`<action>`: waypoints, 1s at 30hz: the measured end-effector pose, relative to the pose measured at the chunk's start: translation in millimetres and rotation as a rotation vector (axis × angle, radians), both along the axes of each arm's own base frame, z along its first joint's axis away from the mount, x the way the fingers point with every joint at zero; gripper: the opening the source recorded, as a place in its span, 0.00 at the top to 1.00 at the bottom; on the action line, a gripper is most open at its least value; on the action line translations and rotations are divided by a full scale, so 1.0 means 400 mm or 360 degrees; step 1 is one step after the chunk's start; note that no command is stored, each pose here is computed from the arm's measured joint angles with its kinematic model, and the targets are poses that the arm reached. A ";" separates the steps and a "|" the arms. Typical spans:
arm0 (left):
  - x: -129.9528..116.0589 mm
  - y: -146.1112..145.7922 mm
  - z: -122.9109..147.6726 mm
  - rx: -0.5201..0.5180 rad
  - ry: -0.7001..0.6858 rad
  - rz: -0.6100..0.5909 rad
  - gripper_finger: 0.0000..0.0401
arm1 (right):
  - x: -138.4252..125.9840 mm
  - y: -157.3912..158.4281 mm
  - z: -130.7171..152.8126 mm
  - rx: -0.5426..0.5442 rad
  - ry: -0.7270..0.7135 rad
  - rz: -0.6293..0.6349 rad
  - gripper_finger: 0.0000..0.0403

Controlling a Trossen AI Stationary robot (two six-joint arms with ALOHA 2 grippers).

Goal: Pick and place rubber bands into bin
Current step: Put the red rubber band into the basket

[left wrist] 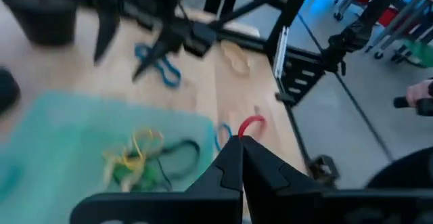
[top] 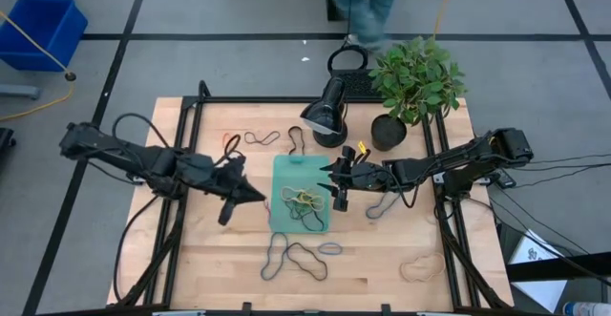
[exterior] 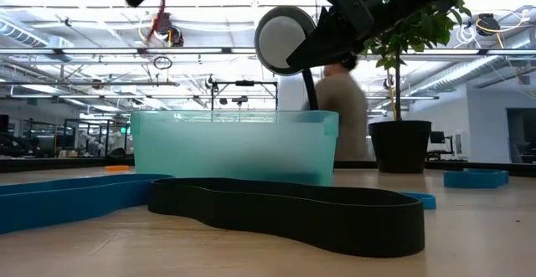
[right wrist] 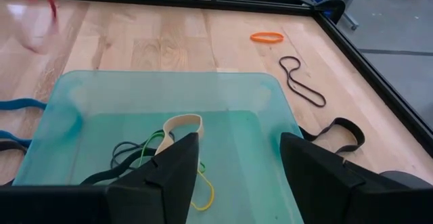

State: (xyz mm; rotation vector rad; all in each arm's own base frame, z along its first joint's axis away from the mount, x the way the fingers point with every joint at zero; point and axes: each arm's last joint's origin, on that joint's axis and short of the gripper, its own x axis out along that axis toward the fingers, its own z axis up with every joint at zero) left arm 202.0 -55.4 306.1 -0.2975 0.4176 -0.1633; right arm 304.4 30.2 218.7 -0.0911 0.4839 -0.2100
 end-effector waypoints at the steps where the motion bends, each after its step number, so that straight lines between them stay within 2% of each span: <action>1: 0.011 0.004 -0.001 0.0041 -0.0027 0.0002 0.99 | 0.000 0.000 0.000 0.0000 -0.0001 0.0000 0.50; 6: 0.067 0.024 -0.026 0.0204 -0.0056 0.0032 0.99 | 0.001 0.000 0.002 0.0002 -0.0012 0.0000 0.50; 15: 0.164 0.061 -0.139 0.0369 0.0211 0.0068 0.99 | 0.000 0.000 -0.001 0.0092 -0.0018 -0.0048 0.50; 23: 0.228 0.086 -0.270 0.0395 0.0530 0.0106 0.98 | -0.001 0.001 -0.002 0.0186 -0.0033 -0.0095 0.49; 30: 0.264 0.086 -0.342 0.0398 0.0609 0.0104 0.99 | -0.006 0.001 -0.010 0.0260 0.0007 -0.0140 0.50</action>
